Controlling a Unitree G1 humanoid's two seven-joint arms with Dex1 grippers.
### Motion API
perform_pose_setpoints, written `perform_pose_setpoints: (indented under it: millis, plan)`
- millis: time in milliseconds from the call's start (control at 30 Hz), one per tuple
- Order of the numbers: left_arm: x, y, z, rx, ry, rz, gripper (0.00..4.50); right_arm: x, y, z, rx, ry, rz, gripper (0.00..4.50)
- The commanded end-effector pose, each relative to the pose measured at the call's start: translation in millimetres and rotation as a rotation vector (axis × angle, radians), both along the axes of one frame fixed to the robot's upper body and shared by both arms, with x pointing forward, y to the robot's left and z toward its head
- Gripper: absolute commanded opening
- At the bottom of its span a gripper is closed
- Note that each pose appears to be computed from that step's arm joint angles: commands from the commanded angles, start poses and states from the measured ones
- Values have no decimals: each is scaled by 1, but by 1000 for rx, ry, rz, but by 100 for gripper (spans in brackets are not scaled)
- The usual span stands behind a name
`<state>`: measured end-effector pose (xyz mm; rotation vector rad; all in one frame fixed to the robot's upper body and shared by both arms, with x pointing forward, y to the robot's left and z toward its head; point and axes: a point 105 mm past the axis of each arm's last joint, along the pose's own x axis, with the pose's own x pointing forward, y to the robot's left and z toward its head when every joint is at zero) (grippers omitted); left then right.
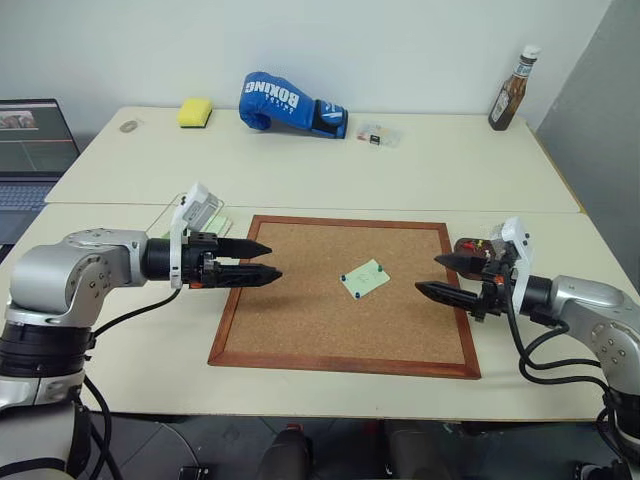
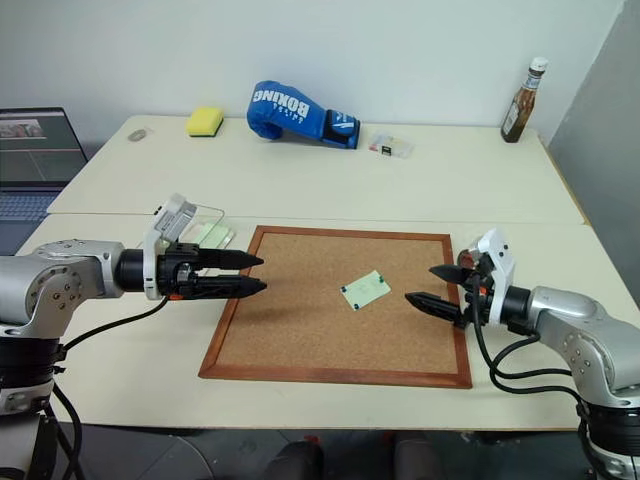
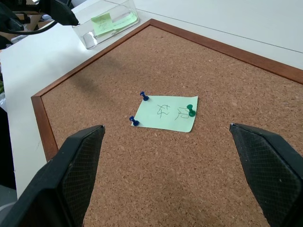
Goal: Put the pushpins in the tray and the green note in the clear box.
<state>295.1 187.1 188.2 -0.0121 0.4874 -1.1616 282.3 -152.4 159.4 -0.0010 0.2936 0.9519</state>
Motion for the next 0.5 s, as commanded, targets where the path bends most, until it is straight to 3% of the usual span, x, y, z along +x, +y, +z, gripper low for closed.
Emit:
perform_pose_setpoints:
  millis: [33,500]
  plan:
    - [-4,0,6,34,-38,-37,445,-3,5,10,2,-41,25,450]
    - [-4,1,2,42,-24,-24,445,-6,9,8,-4,-40,34,450]
